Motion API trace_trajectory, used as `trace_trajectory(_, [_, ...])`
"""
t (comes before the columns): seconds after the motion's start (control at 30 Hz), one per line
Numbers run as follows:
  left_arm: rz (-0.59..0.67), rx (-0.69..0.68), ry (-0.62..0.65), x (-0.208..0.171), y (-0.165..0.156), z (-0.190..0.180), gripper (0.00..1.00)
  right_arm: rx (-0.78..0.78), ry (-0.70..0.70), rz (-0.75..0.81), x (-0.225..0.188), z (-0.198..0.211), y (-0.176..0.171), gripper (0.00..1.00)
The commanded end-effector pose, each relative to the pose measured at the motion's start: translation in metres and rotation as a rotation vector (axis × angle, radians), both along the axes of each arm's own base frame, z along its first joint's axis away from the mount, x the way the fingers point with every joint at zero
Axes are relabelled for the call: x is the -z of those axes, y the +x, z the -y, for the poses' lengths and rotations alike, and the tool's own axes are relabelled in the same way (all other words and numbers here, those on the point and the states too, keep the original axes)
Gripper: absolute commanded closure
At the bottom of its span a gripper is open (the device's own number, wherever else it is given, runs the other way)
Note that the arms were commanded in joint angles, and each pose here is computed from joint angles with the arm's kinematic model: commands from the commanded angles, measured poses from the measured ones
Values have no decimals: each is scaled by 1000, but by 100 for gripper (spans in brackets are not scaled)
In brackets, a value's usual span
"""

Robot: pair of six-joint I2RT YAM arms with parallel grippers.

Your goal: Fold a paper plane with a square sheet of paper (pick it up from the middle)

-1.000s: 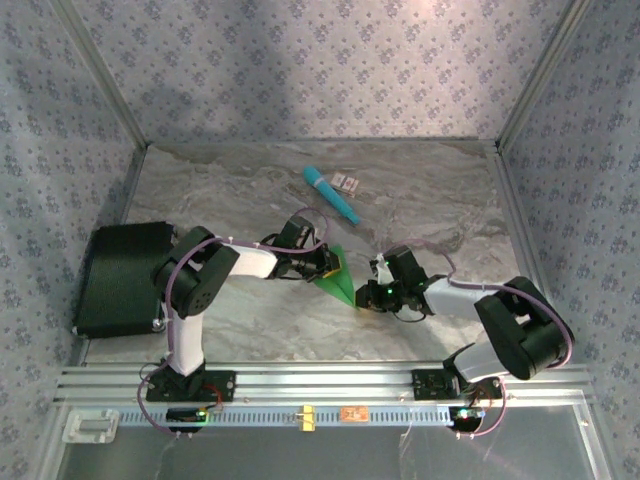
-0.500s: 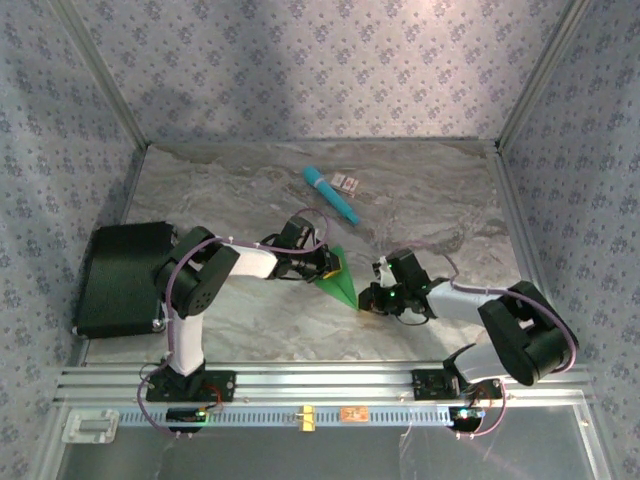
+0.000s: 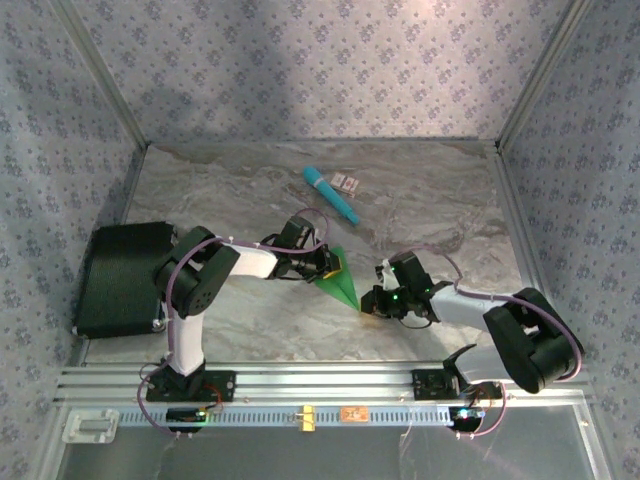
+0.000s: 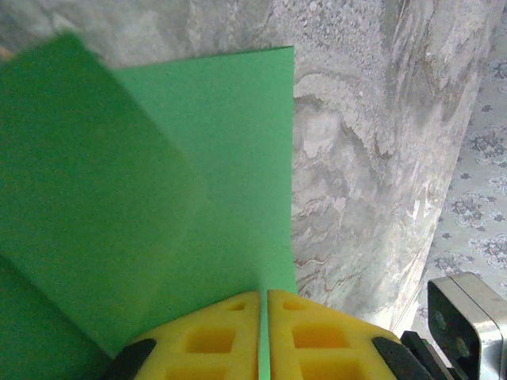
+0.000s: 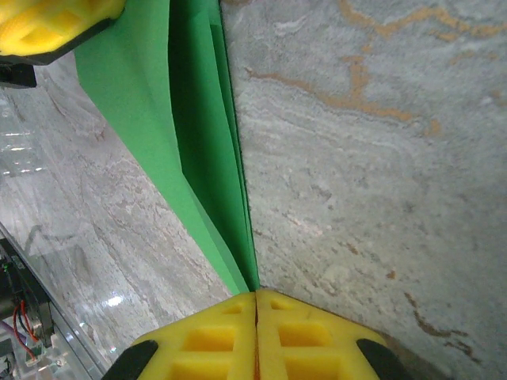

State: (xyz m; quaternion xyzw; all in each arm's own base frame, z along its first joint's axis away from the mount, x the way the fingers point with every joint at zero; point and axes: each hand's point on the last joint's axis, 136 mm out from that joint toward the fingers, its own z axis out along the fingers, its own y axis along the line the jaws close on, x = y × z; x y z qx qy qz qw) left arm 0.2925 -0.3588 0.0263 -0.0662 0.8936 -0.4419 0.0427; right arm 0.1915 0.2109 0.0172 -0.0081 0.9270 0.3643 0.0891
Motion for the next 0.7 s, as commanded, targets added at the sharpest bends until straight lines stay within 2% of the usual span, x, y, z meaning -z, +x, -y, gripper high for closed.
trace_trajectory(0.0, [-16,-27,52,18,4,-11,88,11,-65,-142,20,18,-32,91])
trace_trajectory(0.1, [-17,-20,53,20,3,-11,89,15,-58,-111,8,16,-27,90])
trace_trajectory(0.27, [-21,-15,61,24,1,-12,89,25,-24,41,-39,9,0,89])
trace_trajectory(0.33, [-22,-14,64,25,0,-13,90,-6,35,84,-56,-3,9,94])
trace_trajectory(0.5, [-22,-8,63,26,-1,-12,90,-69,74,76,-63,-31,28,98])
trace_trajectory(0.67, [-24,-3,62,26,-2,-12,90,-112,9,78,-50,-48,40,99])
